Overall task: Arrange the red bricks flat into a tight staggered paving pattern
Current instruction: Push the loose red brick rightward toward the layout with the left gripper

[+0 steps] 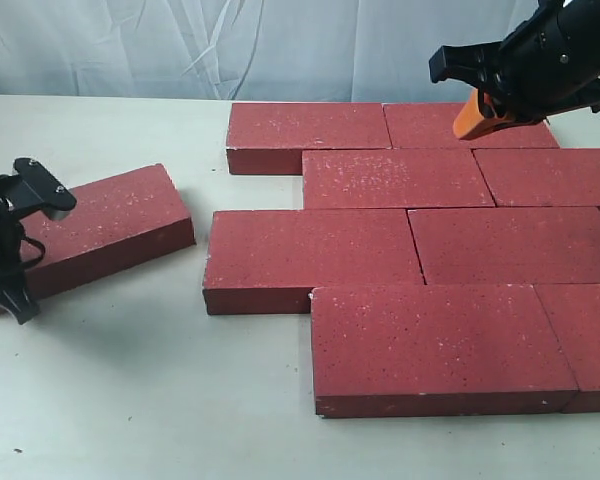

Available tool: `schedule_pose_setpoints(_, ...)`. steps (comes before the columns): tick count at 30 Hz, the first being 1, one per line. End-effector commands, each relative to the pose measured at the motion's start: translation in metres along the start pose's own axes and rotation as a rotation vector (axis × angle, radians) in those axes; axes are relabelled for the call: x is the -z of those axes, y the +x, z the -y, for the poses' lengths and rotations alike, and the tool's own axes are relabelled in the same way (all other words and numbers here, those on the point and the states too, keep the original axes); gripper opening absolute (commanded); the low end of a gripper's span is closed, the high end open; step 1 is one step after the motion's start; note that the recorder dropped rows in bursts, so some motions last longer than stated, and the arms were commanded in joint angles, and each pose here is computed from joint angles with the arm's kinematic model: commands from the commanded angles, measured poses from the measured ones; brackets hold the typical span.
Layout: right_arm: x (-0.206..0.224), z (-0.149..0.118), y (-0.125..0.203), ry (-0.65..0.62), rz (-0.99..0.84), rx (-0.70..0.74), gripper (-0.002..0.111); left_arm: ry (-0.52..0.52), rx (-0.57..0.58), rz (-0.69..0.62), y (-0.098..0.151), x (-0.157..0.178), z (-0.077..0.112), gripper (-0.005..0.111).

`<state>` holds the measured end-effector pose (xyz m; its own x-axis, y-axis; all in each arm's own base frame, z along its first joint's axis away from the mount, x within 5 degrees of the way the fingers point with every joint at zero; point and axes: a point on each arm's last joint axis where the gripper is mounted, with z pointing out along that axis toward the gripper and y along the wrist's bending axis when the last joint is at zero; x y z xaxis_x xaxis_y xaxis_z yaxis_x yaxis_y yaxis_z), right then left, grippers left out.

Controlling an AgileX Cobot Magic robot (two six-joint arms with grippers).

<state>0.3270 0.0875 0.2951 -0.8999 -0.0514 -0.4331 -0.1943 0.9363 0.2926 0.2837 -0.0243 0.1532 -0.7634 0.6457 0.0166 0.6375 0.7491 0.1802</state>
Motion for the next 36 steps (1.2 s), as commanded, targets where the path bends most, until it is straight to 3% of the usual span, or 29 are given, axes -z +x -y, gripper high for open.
schedule_pose_setpoints(1, 0.000, 0.003, -0.001, 0.004, 0.009, -0.004, -0.001, -0.069, 0.039, 0.060, -0.006, -0.004, -0.008, 0.000)
schedule_pose_setpoints(12, 0.000, 0.003, -0.001, 0.004, 0.013, -0.004, -0.001, -0.114, 0.350, 0.225, -0.002, -0.016, -0.043, 0.000)
schedule_pose_setpoints(16, 0.000, 0.003, -0.001, 0.004, 0.013, -0.004, -0.001, -0.123, 0.391, 0.270, -0.002, -0.015, -0.048, 0.000)
schedule_pose_setpoints(23, 0.000, 0.003, -0.002, 0.005, 0.018, -0.004, -0.001, -0.044, 0.546, 0.340, -0.008, -0.014, -0.044, 0.000)
schedule_pose_setpoints(33, 0.000, 0.003, -0.002, 0.005, 0.020, -0.004, -0.001, 0.033, 0.504, 0.440, -0.018, -0.011, -0.039, 0.000)
schedule_pose_setpoints(36, 0.000, 0.003, -0.002, 0.005, 0.020, -0.004, -0.001, 0.032, 0.542, 0.468, -0.020, -0.010, -0.041, 0.000)
